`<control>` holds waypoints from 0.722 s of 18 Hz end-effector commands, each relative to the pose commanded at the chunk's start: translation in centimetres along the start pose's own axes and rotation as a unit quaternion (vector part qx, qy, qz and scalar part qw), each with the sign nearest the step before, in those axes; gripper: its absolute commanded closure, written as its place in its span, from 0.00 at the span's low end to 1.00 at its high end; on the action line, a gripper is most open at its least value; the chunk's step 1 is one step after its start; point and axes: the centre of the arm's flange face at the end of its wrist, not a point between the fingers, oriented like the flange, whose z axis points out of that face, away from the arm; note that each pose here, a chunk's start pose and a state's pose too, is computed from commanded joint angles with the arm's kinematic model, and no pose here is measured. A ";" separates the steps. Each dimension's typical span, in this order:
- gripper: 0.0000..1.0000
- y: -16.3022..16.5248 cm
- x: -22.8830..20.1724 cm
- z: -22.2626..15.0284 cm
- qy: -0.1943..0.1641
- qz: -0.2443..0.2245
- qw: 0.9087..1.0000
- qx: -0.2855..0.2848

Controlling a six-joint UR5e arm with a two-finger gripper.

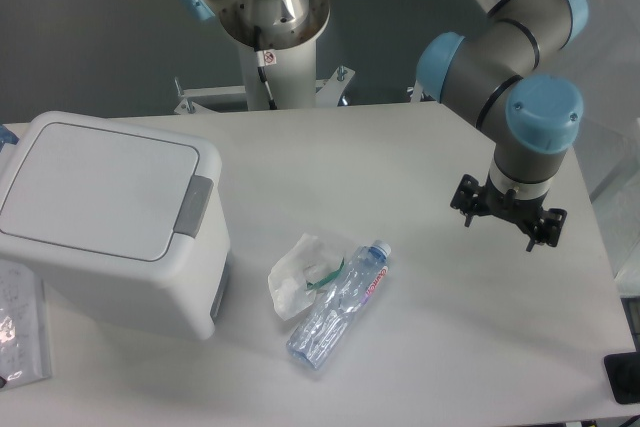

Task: Open the trash can

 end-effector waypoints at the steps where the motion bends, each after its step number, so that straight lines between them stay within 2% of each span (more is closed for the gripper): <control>1: 0.00 0.0 0.0 0.0 0.000 0.000 1.000 0.000; 4: 0.00 -0.1 -0.1 -0.4 0.000 0.001 1.000 0.011; 6: 0.00 -0.8 0.2 -0.1 0.016 0.002 0.999 0.047; 9: 0.00 -0.4 0.5 0.6 0.028 -0.014 0.998 0.054; 11: 0.00 -0.4 0.9 -0.3 0.018 -0.047 0.996 0.079; 13: 0.00 -1.3 1.8 -0.9 0.021 -0.116 0.984 0.132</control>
